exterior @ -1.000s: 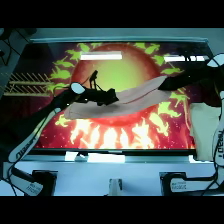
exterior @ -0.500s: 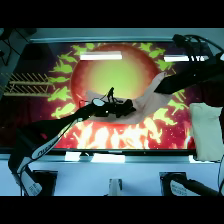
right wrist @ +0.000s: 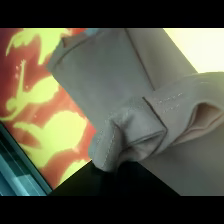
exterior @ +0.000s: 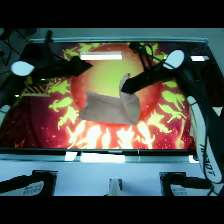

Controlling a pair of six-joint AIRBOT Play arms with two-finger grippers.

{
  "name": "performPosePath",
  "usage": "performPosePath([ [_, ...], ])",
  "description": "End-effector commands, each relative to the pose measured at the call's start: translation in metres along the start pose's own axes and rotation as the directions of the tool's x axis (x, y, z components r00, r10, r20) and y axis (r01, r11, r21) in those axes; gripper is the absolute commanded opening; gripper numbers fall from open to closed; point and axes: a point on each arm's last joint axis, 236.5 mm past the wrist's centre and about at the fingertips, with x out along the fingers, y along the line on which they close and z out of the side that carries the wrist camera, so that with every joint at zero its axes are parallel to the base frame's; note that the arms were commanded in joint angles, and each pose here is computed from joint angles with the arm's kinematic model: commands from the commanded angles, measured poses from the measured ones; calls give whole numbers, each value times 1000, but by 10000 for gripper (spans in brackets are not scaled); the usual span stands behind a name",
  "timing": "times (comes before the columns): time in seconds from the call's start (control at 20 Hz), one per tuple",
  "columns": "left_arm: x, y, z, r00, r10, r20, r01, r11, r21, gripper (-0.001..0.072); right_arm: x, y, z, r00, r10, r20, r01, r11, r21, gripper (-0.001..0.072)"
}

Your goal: Fold the shirts.

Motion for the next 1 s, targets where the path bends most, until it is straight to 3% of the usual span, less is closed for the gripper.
performPosePath([
  [0.0, -119, -24, 58, 977, 72, 199, -96, 989, 111, 34, 92, 32, 24, 987, 129, 91, -138, 985, 106, 24],
  [0.05, -141, -37, 65, 967, 71, 245, -105, 986, 129, 34, 117, 39, 24, 980, 167, 108, -183, 971, 151, 26],
  [0.1, -158, -50, 67, 959, 64, 276, -108, 983, 145, 34, 138, 47, 28, 969, 202, 141, -227, 956, 187, 120],
  [0.2, -180, -73, 66, 949, 44, 312, -107, 976, 189, 34, 159, 61, 37, 939, 274, 210, -317, 925, 211, 687],
  [0.35, -191, -83, 60, 947, 51, 317, -128, 965, 227, 34, 141, 61, 24, 924, 351, 151, -375, 910, 178, 671],
  [0.45, -190, -78, 58, 949, 71, 308, -148, 961, 233, 34, 111, 32, -8, 946, 325, 10, -323, 938, 125, 672],
  [0.6, -188, -74, 59, 949, 82, 305, -158, 960, 233, 34, 41, -66, -82, 958, 75, -277, -49, 994, 100, 669],
  [0.7, -188, -74, 59, 949, 82, 305, -157, 960, 233, 34, -6, -132, -133, 904, -69, -423, 149, 976, 160, 651],
  [0.75, -188, -74, 58, 949, 81, 304, -156, 960, 233, 34, -15, -148, -151, 890, -71, -451, 188, 957, 220, 648],
  [0.95, -188, -74, 58, 950, 80, 303, -153, 962, 225, 35, 26, -146, -176, 919, 45, -392, 113, 921, 372, 651],
])
